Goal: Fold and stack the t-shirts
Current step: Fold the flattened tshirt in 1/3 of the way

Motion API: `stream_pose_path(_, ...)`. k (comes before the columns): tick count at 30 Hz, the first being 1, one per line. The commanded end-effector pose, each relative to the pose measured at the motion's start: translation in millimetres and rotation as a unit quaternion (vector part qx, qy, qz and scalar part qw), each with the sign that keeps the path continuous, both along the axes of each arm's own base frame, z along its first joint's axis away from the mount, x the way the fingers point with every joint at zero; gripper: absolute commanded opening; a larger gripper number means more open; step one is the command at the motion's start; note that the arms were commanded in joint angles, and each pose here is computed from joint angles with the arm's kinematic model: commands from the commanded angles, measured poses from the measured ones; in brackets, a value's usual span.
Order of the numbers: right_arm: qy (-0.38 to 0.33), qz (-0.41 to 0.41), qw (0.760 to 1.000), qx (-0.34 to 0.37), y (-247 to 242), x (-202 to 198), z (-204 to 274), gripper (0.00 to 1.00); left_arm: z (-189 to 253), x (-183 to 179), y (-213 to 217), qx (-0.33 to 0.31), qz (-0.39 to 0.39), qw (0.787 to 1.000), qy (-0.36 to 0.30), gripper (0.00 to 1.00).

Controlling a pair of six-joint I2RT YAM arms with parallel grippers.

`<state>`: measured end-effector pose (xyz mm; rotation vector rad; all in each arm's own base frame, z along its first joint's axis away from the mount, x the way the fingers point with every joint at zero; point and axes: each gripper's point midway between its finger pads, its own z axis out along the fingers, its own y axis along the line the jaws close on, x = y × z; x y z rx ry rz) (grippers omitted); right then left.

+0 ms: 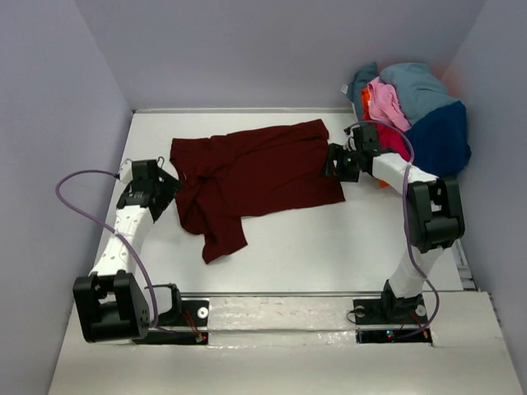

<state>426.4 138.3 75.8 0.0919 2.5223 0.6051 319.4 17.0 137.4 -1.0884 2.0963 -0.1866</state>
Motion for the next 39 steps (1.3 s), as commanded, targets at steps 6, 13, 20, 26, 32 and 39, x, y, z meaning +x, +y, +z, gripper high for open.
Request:
stream_pose_path(6,0.018,-0.028,0.998,-0.044,-17.3,-25.0,-3.1,0.7,-71.0,0.5,11.0,0.006,0.044,0.996,0.083,0.8)
stream_pose_path(13,0.059,-0.07,0.99,-0.103,-41.8,-38.5,-22.3,0.62,-77.0,22.8,1.7,0.006,0.001,0.998,0.064,0.7)
stream_pose_path(20,0.078,-0.082,0.983,-0.143,-59.8,-63.4,-25.0,0.62,-82.0,26.5,-0.7,0.022,-0.012,0.997,0.068,0.67)
stream_pose_path(26,0.103,-0.087,0.98,-0.145,-61.2,-75.4,-39.2,0.54,-90.5,24.5,-6.8,0.024,-0.021,0.996,0.077,0.63)
stream_pose_path(32,0.105,-0.105,0.98,-0.135,-59.6,-74.0,-48.8,0.29,-96.6,21.5,-3.0,0.032,-0.015,0.996,0.086,0.57)
stream_pose_path(39,0.058,-0.137,0.978,-0.149,-68.4,-50.5,-42.9,0.19,-103.5,18.4,-1.5,0.041,-0.022,0.994,0.097,0.5)
